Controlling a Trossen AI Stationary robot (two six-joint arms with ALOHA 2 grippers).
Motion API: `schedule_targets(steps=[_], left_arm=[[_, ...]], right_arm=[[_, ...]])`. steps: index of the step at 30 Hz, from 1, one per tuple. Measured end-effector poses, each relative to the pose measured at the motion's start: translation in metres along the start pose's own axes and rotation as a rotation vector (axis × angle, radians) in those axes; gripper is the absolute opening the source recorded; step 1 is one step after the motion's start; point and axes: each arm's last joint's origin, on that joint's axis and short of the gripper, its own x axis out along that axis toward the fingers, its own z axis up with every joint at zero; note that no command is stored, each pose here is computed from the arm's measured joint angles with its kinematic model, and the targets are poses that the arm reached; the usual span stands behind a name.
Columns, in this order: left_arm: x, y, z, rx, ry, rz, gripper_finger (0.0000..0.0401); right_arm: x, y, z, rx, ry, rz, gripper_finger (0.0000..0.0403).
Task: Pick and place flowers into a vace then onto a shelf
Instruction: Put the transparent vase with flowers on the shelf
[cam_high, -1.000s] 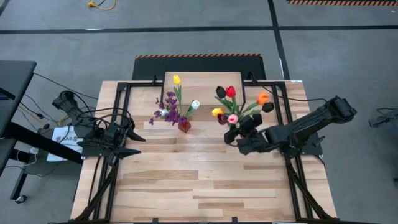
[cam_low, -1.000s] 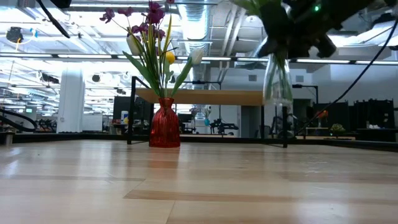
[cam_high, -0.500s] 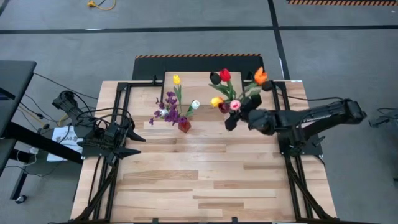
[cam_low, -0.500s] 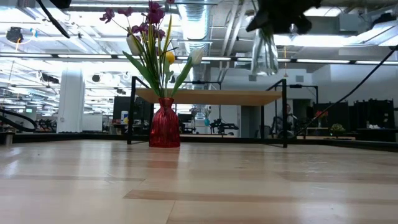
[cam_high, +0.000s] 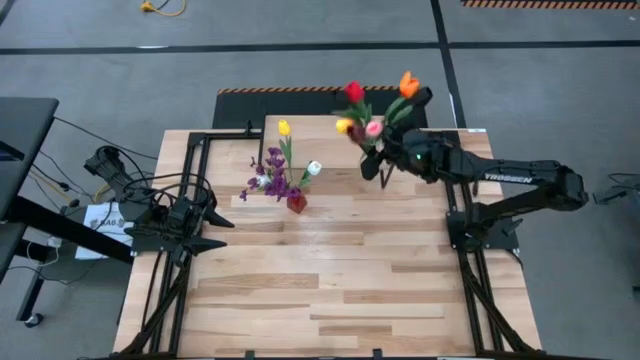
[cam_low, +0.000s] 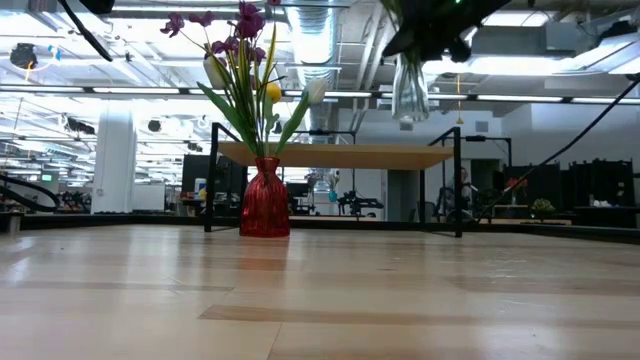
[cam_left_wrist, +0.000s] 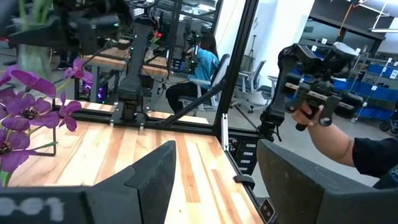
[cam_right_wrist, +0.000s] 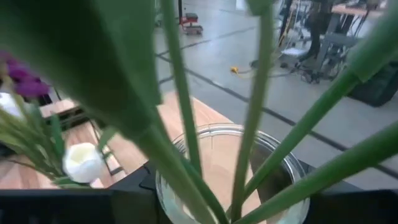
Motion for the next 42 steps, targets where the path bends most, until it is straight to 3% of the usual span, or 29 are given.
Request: schedule_targets(steps=[14, 18, 22, 35, 42], left_arm=[[0.000, 0.000, 0.000, -0.003, 0.000, 0.000, 0.0215], [0.000, 0.000, 0.000, -0.007, 0.000, 0.000, 0.0215], [0.000, 0.000, 0.000, -0.007, 0.000, 0.000, 0.0215], [0.000, 0.000, 0.000, -0.008, 0.004, -0.009, 0.0215], [0.000, 0.000, 0.000, -0.014, 0.004, -0.010, 0.0215]], right_arm=[[0.058, -0.034, -0.017, 0.050, 0.062, -0.019, 0.0171], [0.066, -0.038, -0.020, 0.051, 0.061, -0.034, 0.0188], [0.067, -0.042, -0.021, 0.048, 0.068, -0.047, 0.0164], [0.067, -0.043, -0.025, 0.046, 0.113, -0.054, 0.0176], [0.065, -0.039, -0.028, 0.034, 0.138, -0.049, 0.0153]])
